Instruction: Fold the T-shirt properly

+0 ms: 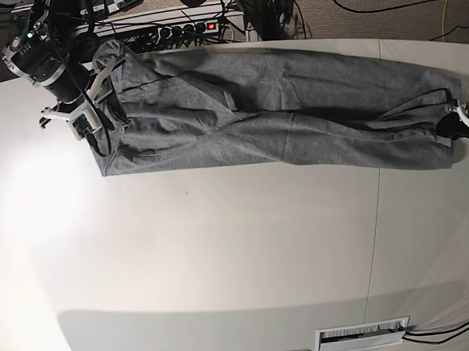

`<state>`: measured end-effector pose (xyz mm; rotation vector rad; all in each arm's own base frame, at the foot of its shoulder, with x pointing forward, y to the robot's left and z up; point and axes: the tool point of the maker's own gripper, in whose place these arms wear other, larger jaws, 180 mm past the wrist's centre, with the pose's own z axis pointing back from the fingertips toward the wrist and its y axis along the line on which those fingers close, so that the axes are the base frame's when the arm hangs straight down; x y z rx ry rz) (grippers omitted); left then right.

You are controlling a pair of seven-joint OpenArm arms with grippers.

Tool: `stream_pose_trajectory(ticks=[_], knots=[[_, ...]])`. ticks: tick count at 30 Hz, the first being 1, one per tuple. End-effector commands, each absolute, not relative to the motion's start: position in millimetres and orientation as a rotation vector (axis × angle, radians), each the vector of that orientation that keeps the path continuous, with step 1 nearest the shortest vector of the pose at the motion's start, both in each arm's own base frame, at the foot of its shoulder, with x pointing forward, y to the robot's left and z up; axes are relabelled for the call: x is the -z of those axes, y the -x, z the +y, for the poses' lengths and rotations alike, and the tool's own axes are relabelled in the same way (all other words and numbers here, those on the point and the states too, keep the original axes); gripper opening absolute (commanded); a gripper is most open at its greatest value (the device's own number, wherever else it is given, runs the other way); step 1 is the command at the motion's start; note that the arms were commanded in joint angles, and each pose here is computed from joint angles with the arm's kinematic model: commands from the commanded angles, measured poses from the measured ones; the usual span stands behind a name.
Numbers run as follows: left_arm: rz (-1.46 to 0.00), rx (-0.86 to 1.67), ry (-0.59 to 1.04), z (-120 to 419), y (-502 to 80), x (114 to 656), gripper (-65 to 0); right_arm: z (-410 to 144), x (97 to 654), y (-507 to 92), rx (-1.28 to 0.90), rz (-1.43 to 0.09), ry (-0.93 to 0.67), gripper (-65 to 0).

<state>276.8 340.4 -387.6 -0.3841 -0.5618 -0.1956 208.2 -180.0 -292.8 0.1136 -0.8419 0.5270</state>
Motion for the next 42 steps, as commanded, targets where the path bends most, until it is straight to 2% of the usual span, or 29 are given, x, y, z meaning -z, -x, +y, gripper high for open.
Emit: stream_pose_trajectory(ticks=[1, 4, 8, 11, 15, 17, 24, 26, 29, 35, 42], knots=[[-0.612, 0.204, 0.366, 350.2, -288.7, 369.0, -50.9, -172.1, 279.7, -213.7, -0.525, -0.902, -0.147, -49.2], [-0.615, 0.203, 0.367, 350.0, -289.1, 368.8, -50.9, -155.1, 272.8, -216.0, -0.477, -0.952, -0.244, -49.2], [-0.620, 0.202, 0.370, 349.1, -290.0, 368.5, -50.9, -143.4, 269.1, -220.3, -0.414, -0.999, -0.292, -49.4], [-0.620, 0.202, 0.370, 349.1, -290.2, 368.4, -50.8, -132.2, 277.4, -217.6, -0.410, -0.977, -0.335, -54.4], [-0.633, 0.192, 0.385, 347.3, -292.3, 365.9, -43.0, -107.1, 308.2, -209.3, -0.456, -0.884, -0.390, -61.4], [-0.643, 0.183, 0.397, 346.0, -293.7, 364.0, -42.6, -96.4, 328.4, -206.0, -0.500, -0.830, -0.383, -63.9], [-0.630, 0.195, 0.368, 354.9, -292.0, 360.8, -42.6, -94.8, 392.9, -207.8, -0.621, -0.647, -0.262, -64.2], [-0.605, 0.219, 0.330, 361.3, -288.3, 363.8, -40.8, -97.8, 402.7, -211.6, -0.620, -0.622, -0.253, -64.2], [-0.563, 0.242, 0.299, 365.4, -281.8, 370.1, -38.5, -101.0, 409.0, -217.4, -0.609, -0.611, -0.252, -64.2], [-0.473, 0.290, 0.229, 376.1, -268.6, 382.0, -38.5, -101.1, 405.4, -225.0, -0.611, -0.628, -0.247, -64.2], [-0.468, 0.313, 0.146, 388.6, -269.9, 385.7, -38.5, -103.1, 405.8, -224.6, -0.614, -0.624, -0.242, -64.2]])
